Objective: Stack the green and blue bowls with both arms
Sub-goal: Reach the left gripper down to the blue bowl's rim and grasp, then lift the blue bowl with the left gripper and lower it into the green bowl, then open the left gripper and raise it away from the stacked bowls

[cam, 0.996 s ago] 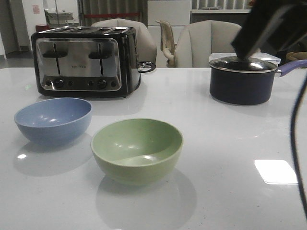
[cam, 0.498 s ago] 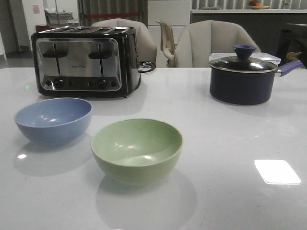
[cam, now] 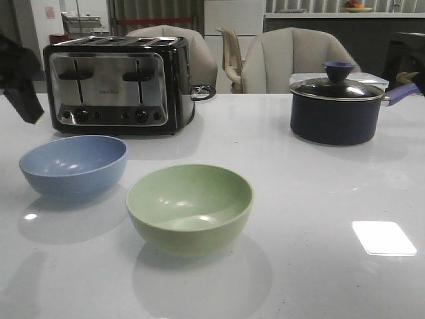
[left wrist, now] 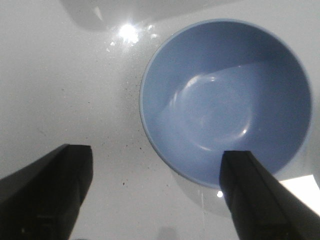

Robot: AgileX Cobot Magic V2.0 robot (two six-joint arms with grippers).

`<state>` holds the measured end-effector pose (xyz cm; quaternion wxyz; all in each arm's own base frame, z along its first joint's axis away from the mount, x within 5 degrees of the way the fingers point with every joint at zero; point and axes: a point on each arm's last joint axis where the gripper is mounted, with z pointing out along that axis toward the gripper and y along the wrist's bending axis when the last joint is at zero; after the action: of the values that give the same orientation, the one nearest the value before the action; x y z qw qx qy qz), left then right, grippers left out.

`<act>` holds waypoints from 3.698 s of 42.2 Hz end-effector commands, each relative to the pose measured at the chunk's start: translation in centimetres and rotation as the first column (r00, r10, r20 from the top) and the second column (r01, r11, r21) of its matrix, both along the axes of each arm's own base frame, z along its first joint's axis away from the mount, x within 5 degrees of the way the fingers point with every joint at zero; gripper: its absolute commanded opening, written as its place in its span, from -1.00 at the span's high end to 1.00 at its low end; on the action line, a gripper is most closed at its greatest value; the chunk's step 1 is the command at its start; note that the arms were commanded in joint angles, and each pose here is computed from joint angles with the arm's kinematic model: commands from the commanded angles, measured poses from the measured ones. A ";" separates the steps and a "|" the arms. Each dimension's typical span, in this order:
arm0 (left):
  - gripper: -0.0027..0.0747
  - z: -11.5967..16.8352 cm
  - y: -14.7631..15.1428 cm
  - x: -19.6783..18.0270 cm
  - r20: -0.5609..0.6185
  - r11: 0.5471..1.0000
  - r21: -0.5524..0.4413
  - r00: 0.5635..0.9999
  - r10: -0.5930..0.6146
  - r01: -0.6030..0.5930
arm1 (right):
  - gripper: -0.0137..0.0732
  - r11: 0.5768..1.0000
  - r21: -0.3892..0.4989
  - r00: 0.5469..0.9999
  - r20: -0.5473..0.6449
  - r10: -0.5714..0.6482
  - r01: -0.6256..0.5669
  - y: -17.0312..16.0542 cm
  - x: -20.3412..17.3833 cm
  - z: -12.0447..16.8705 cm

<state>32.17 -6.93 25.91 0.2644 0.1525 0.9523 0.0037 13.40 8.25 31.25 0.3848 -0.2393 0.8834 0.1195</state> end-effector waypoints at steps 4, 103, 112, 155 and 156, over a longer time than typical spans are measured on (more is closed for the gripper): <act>-0.74 0.0 -1.0 3.7 0.059 1.000 0.009 0.998 -0.018 0.017 | -0.43 0.999 0.033 0.995 0.096 0.005 -0.009 0.1 0.3 1.3; 0.68 7.3 -7.3 -0.9 0.022 0.844 -0.431 0.939 -0.345 0.320 | -0.43 0.999 0.033 0.995 0.096 0.005 -0.009 0.1 0.3 1.3; 0.68 3.9 -10.6 -0.6 -0.075 0.832 -0.422 0.900 -0.429 0.361 | -0.43 0.999 0.033 0.995 0.096 0.005 -0.009 0.1 0.3 1.3; -0.15 5.6 -11.4 0.3 0.065 0.842 -0.344 0.905 -0.420 0.415 | -0.43 0.999 0.033 0.995 0.096 0.005 -0.009 0.1 0.3 1.3; -0.15 6.2 -11.2 0.0 0.082 0.842 -0.335 0.903 -0.421 0.423 | -0.43 0.999 0.033 0.995 0.096 0.005 -0.009 0.1 0.3 1.3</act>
<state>33.50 -18.38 26.63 0.2000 0.3030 0.9072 -0.2126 13.40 8.25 31.25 0.3848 -0.2393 0.8834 0.1195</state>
